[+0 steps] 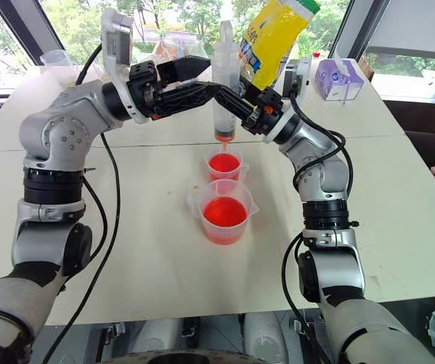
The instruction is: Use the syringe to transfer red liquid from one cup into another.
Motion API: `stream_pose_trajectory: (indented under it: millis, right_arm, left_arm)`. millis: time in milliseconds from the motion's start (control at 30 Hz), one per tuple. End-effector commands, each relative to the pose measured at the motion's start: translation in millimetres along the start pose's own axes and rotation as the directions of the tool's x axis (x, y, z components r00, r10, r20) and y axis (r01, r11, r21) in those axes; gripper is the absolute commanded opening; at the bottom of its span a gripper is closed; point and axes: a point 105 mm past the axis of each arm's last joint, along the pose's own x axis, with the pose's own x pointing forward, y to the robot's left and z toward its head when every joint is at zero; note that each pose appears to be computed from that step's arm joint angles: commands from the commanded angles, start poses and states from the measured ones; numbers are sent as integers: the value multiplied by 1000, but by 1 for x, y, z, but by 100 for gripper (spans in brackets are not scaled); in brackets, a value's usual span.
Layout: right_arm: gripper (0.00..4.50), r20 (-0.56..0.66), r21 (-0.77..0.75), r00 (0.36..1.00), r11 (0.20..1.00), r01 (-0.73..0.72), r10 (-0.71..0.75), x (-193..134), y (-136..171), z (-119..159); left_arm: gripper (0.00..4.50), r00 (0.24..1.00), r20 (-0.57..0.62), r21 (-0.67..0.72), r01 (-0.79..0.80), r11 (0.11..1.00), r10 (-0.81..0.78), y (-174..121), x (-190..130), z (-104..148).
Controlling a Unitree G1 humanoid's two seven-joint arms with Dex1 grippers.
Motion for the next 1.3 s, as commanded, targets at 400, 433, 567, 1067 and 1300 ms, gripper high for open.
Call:
stream_pose_trajectory:
  millis: [400, 433, 567, 1067, 1300]
  right_arm:
    - [138, 5, -26, 1000, 999, -29, 29, 4, 6, 2]
    - [138, 6, -27, 1000, 999, -31, 31, 5, 6, 3]
    - [138, 5, -38, 999, 998, -43, 43, 6, 9, 4]
    - [138, -52, -114, 994, 988, -99, 94, 8, 21, -6]
    - [138, -49, -119, 994, 987, -104, 98, 9, 21, -6]
  left_arm:
    - [425, 998, 27, 87, 58, 995, -60, -14, 9, 22]
    - [425, 998, 19, 80, 60, 995, -61, -14, 11, 19]
    - [425, 999, -11, 69, 53, 996, -52, -11, 17, 8]
    - [211, 998, -34, 47, 61, 997, -60, -7, 33, 1]
    - [4, 997, -54, 48, 52, 997, -50, -5, 31, -4]
